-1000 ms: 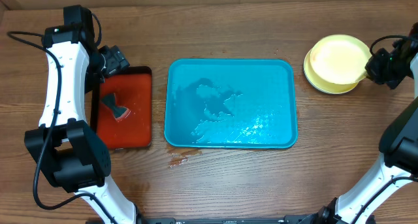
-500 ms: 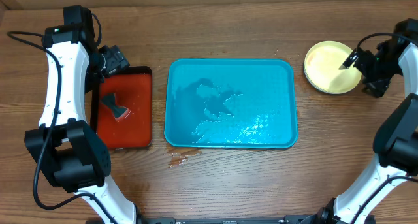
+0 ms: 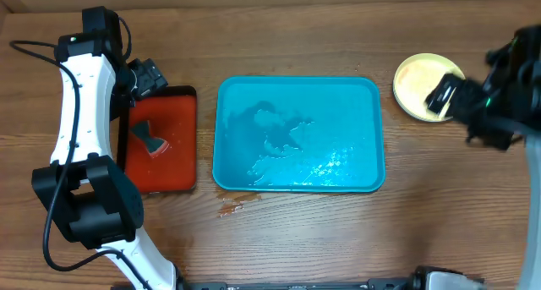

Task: Clean dirty plates on tray and stack at the side

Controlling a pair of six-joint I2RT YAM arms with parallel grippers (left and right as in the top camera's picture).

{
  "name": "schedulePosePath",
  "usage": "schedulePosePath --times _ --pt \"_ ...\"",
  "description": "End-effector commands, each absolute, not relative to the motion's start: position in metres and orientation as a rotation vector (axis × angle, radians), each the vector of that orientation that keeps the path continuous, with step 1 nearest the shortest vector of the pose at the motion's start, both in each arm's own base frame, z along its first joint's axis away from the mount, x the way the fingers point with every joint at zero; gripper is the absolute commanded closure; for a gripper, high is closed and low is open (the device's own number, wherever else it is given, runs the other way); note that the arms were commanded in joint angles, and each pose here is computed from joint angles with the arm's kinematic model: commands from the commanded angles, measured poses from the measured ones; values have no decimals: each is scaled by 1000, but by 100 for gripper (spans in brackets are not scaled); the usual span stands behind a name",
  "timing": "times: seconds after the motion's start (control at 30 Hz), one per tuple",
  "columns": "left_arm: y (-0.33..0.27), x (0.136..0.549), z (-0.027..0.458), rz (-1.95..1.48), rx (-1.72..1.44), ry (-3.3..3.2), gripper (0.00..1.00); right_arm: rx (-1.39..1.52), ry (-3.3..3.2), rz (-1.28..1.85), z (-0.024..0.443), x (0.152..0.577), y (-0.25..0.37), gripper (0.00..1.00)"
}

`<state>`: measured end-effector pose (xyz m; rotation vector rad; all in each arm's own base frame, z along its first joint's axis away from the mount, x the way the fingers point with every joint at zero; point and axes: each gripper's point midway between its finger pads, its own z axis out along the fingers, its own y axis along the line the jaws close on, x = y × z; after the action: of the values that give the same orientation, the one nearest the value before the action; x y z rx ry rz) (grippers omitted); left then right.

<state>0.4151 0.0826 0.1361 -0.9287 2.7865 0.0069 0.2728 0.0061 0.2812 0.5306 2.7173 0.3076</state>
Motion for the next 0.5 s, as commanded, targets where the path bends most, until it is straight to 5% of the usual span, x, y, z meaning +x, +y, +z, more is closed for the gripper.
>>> schedulePosePath --times 0.0,0.47 --pt "80 417 140 -6 -909 2780 0 433 2741 299 285 251 24 0" --pt "80 417 140 -6 -909 2780 0 363 2772 303 290 226 35 0"
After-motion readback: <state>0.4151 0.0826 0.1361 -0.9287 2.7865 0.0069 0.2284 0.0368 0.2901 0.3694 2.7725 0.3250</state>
